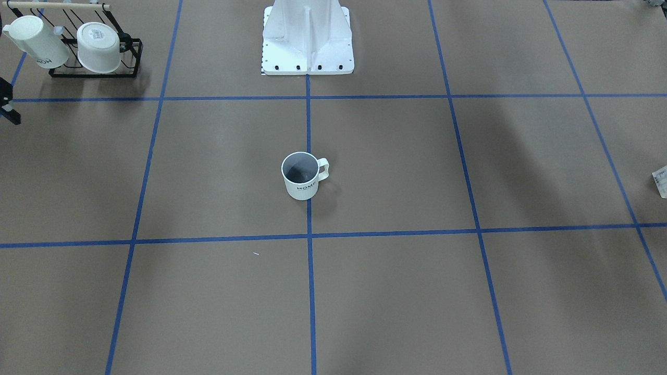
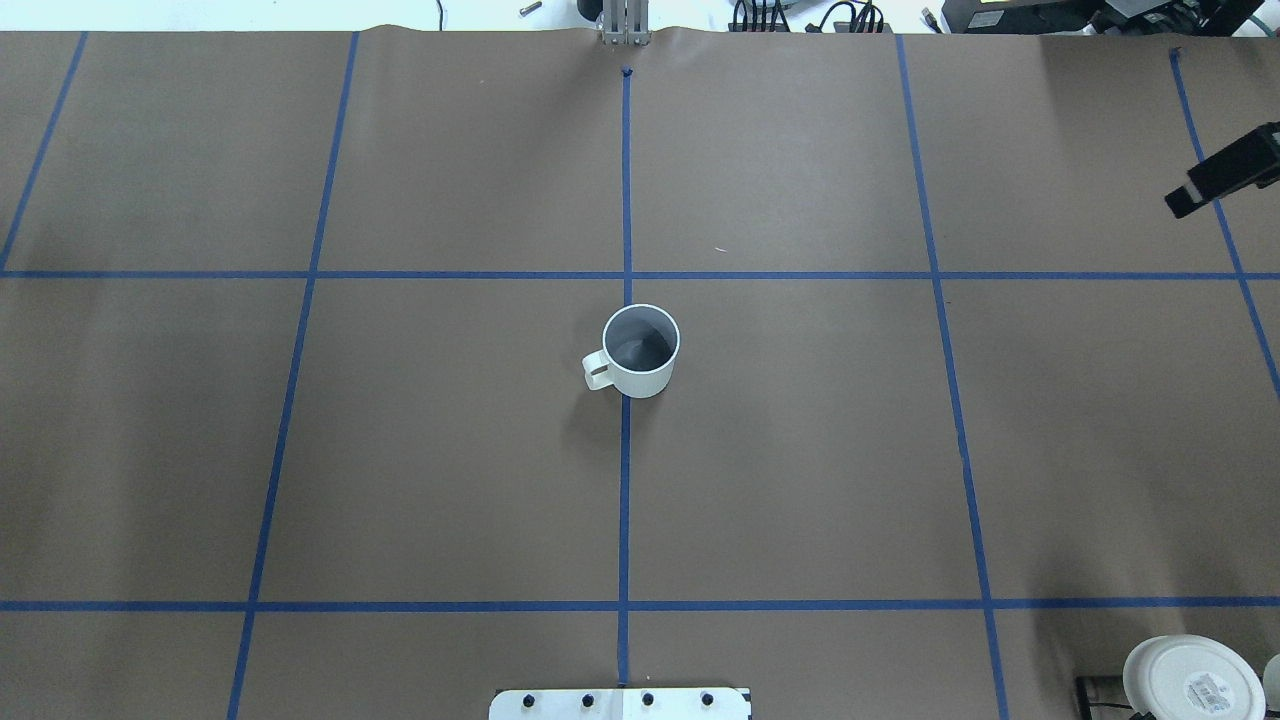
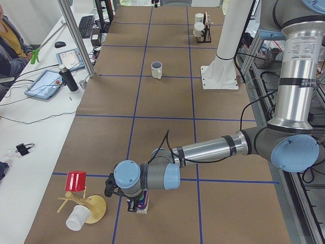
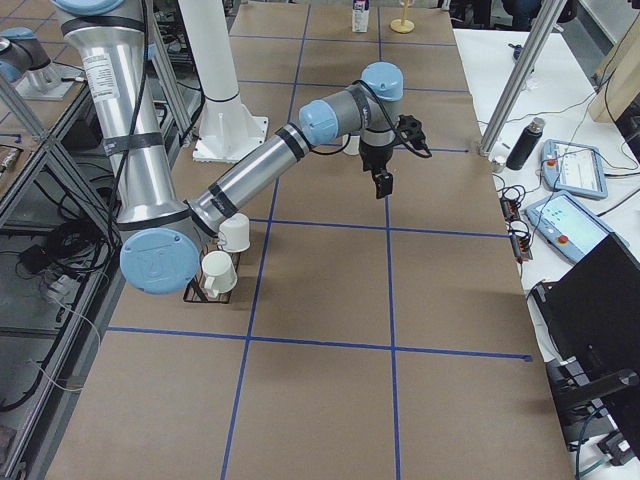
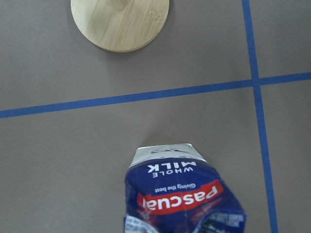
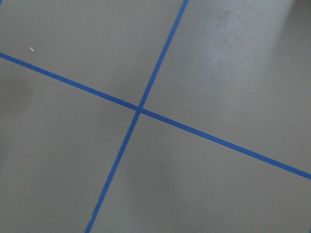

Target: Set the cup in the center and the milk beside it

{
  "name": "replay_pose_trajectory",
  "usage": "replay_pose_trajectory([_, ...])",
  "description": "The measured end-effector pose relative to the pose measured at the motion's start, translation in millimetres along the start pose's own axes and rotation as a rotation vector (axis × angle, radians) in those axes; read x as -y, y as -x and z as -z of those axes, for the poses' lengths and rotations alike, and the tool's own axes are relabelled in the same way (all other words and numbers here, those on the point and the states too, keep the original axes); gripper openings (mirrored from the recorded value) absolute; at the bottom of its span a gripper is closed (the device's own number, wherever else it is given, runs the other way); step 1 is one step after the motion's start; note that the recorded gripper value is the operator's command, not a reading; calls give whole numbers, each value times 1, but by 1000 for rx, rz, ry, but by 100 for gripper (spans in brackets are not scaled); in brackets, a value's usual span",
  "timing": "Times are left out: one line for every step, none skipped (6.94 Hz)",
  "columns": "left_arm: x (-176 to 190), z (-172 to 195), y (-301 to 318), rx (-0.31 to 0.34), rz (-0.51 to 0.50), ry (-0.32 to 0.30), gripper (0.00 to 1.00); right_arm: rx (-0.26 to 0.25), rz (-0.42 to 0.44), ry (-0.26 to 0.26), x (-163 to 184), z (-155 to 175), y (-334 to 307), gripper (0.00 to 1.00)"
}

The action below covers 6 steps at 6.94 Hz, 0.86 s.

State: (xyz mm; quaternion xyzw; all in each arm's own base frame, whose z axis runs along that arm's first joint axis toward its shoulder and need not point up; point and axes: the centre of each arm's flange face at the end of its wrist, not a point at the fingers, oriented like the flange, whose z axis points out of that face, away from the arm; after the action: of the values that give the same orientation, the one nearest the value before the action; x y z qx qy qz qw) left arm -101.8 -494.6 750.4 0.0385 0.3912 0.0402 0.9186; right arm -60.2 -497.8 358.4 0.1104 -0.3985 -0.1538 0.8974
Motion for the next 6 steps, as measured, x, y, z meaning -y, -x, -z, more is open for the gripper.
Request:
replay_pose_trajectory([5, 7, -7, -1, 17, -15, 0, -18, -5, 0, -9, 11, -18, 100])
replay_pose_trajectory([18, 28, -32, -34, 52, -57, 0, -28, -16, -16, -15, 24, -30, 100])
replay_pose_trajectory([32, 58, -69, -88, 93, -104, 0, -34, -25, -23, -20, 29, -35, 100])
replay_pose_trajectory([46, 89, -121, -122, 117, -132, 0, -39, -31, -23, -24, 30, -39, 100])
replay_pose_trajectory([61, 109, -187, -139, 117, -133, 0, -41, -37, -22, -27, 30, -42, 100])
replay_pose_trajectory([81, 119, -261, -138, 108, -117, 0, -43, -38, -19, -30, 30, -44, 100])
